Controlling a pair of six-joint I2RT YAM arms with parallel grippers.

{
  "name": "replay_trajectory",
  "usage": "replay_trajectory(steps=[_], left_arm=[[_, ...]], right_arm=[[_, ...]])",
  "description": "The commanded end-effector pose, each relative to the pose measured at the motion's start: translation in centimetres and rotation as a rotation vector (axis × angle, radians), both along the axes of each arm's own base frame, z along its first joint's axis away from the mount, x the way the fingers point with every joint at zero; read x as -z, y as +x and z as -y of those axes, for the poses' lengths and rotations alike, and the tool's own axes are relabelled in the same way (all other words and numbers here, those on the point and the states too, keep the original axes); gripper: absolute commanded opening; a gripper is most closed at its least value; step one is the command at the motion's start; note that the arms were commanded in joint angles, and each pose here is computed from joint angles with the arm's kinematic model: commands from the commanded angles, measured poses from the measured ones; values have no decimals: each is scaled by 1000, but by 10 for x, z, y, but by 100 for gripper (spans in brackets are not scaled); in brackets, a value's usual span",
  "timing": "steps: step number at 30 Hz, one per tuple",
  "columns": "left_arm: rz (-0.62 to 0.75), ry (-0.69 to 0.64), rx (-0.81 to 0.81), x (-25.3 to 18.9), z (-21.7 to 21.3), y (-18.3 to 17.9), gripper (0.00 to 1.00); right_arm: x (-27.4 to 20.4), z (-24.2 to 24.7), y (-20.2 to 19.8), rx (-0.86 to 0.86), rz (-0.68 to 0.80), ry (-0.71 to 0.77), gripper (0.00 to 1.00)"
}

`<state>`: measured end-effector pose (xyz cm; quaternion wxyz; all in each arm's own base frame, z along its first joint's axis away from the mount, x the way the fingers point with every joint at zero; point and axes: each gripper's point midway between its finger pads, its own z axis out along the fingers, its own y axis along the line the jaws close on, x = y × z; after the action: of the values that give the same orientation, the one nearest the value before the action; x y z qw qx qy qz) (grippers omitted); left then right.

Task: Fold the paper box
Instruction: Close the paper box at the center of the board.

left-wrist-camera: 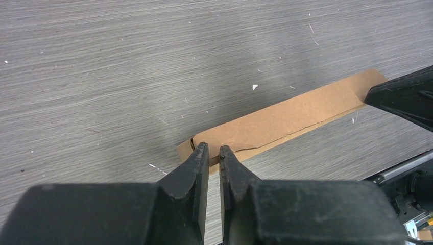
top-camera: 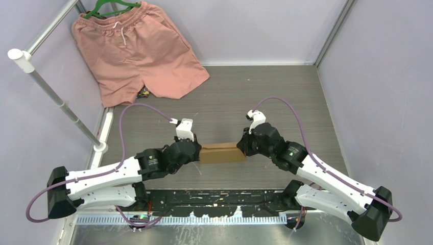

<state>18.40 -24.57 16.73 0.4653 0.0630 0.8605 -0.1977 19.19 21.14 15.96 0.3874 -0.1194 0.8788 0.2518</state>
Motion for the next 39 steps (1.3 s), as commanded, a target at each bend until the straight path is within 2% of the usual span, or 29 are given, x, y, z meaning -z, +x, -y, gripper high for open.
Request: replay_trajectory(steps=[1,25,34,39], left_arm=[[-39,25,5,17,-4,-6,13],[-117,85,-22,61,-15,-20,12],[-107,84,-37,58,-21,-19,12],[-99,81,-37,55,-21,-18,12]], right_arm=[[33,19,-13,7,-84,-120,4],[36,20,-14,28,-97,-105,3],[-19,30,-4,90,-7,-80,5],[-33,44,-3,133,-6,-144,5]])
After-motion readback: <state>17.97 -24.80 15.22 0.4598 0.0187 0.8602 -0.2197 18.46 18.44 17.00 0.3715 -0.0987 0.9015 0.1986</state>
